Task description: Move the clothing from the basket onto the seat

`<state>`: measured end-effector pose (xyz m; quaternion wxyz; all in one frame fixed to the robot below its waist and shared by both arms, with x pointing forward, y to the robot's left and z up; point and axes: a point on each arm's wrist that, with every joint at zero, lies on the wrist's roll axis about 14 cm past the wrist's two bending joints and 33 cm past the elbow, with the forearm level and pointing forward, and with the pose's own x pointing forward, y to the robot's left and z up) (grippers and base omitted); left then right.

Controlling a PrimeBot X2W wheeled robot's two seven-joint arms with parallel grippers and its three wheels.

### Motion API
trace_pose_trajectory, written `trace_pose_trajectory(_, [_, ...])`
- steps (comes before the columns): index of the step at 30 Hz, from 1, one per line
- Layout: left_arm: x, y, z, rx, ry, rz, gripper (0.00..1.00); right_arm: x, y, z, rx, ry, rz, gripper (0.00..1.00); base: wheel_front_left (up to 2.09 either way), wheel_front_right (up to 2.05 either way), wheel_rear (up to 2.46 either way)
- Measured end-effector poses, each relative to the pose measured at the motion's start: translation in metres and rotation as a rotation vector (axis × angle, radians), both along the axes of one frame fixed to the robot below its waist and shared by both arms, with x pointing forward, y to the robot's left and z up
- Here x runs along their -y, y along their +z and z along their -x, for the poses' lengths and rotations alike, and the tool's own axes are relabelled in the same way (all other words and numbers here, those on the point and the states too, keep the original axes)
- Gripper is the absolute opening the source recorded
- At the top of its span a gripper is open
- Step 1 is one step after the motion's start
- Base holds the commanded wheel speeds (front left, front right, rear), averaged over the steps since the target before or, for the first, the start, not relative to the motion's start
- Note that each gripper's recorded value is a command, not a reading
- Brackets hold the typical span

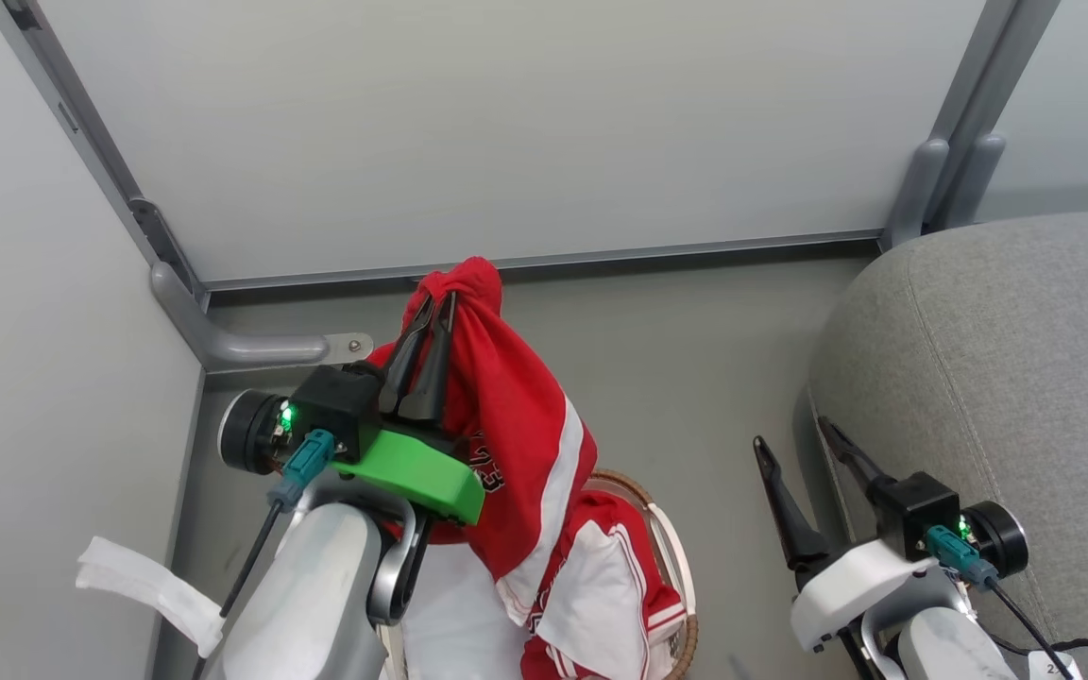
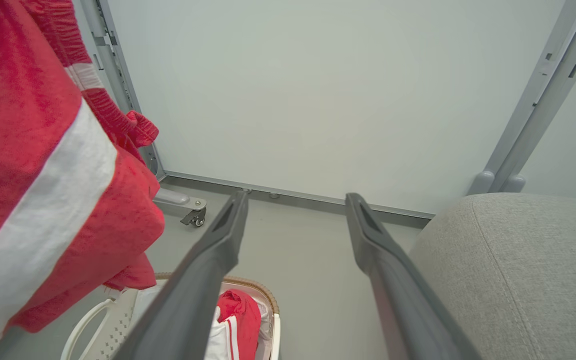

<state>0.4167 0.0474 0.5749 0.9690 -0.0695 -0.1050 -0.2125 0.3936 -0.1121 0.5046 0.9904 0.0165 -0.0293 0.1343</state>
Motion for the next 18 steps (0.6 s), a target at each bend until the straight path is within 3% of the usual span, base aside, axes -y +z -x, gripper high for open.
trace_pose_trajectory(4, [0.003, 0.016, 0.005, 0.039, -0.007, 0.013, 0.00, -0.021, 0.002, 0.006, 0.003, 0.064, -0.011, 1.00, 0.00, 0.00, 0.00])
trace_pose_trajectory(9, [0.004, 0.017, 0.009, 0.040, -0.008, 0.021, 0.00, -0.073, 0.005, 0.021, 0.005, 0.227, -0.029, 1.00, 0.00, 0.00, 0.00])
trace_pose_trajectory(18, [0.007, 0.009, 0.011, 0.013, -0.018, 0.028, 0.00, -0.149, 0.041, 0.031, 0.087, 0.480, -0.061, 1.00, 0.00, 0.00, 0.00])
